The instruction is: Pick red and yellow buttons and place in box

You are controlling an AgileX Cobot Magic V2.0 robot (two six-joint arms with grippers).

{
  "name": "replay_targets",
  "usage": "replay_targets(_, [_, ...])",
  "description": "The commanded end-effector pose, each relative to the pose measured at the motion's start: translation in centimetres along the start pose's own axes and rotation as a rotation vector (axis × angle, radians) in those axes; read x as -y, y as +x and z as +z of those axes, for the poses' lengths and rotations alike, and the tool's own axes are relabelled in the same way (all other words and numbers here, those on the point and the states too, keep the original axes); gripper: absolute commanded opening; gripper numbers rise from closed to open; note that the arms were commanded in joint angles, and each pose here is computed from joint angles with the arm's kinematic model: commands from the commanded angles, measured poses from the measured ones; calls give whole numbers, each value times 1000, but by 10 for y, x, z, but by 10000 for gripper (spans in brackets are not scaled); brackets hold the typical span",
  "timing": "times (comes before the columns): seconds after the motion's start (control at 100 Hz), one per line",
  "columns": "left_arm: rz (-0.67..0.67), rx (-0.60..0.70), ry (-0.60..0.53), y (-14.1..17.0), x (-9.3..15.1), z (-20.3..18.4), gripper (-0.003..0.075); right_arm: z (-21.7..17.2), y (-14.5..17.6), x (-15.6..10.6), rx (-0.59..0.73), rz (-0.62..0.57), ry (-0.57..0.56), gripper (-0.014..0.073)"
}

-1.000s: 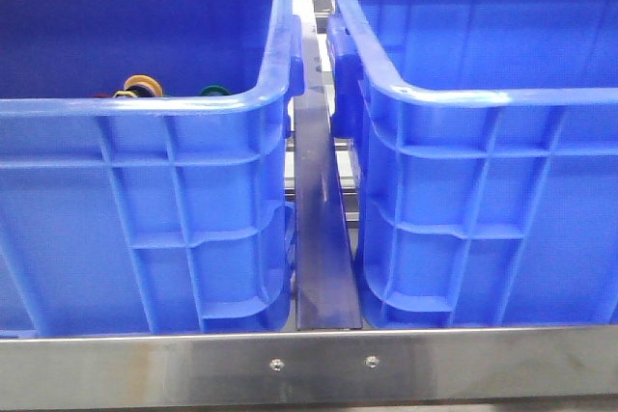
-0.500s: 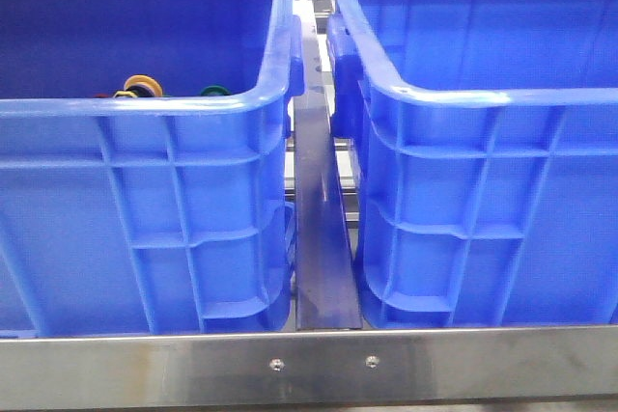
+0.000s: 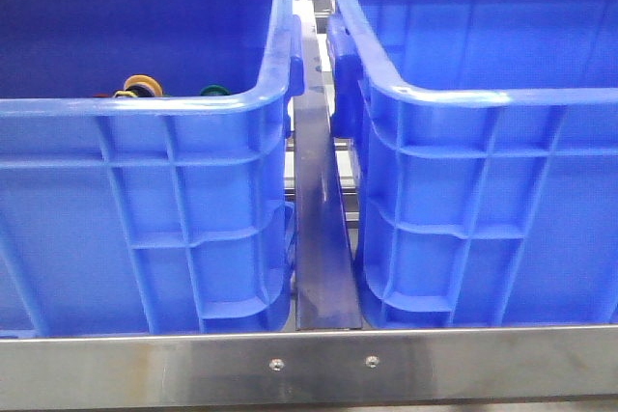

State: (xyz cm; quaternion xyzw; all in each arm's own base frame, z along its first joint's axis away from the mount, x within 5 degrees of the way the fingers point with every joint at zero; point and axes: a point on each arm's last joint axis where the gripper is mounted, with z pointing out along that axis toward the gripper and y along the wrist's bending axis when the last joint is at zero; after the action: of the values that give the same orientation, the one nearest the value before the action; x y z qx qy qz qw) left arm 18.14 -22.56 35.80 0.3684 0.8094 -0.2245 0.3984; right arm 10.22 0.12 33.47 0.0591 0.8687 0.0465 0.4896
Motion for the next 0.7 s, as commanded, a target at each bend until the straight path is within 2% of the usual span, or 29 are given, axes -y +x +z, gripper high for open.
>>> replay_targets(0.0, [-5, 123, 14, -17, 4, -16, -20, 2, -25, -8, 59, 1, -56, 367])
replay_targets(0.08, [-5, 123, 14, -17, 4, -16, -20, 8, -35, -15, 34, 20, -129, 502])
replay_targets(0.15, [-5, 123, 14, -17, 4, -16, -20, 14, -42, -24, 15, 59, -212, 547])
replay_targets(0.48, [-5, 123, 14, -17, 4, -16, -20, 34, -74, -76, -101, 264, -749, 546])
replay_targets(0.55, [-5, 123, 14, -17, 4, -16, -20, 39, -80, -86, -128, 288, -829, 546])
replay_targets(0.69, [-5, 123, 14, -17, 4, -16, -20, 54, -87, -101, -194, 281, -888, 546])
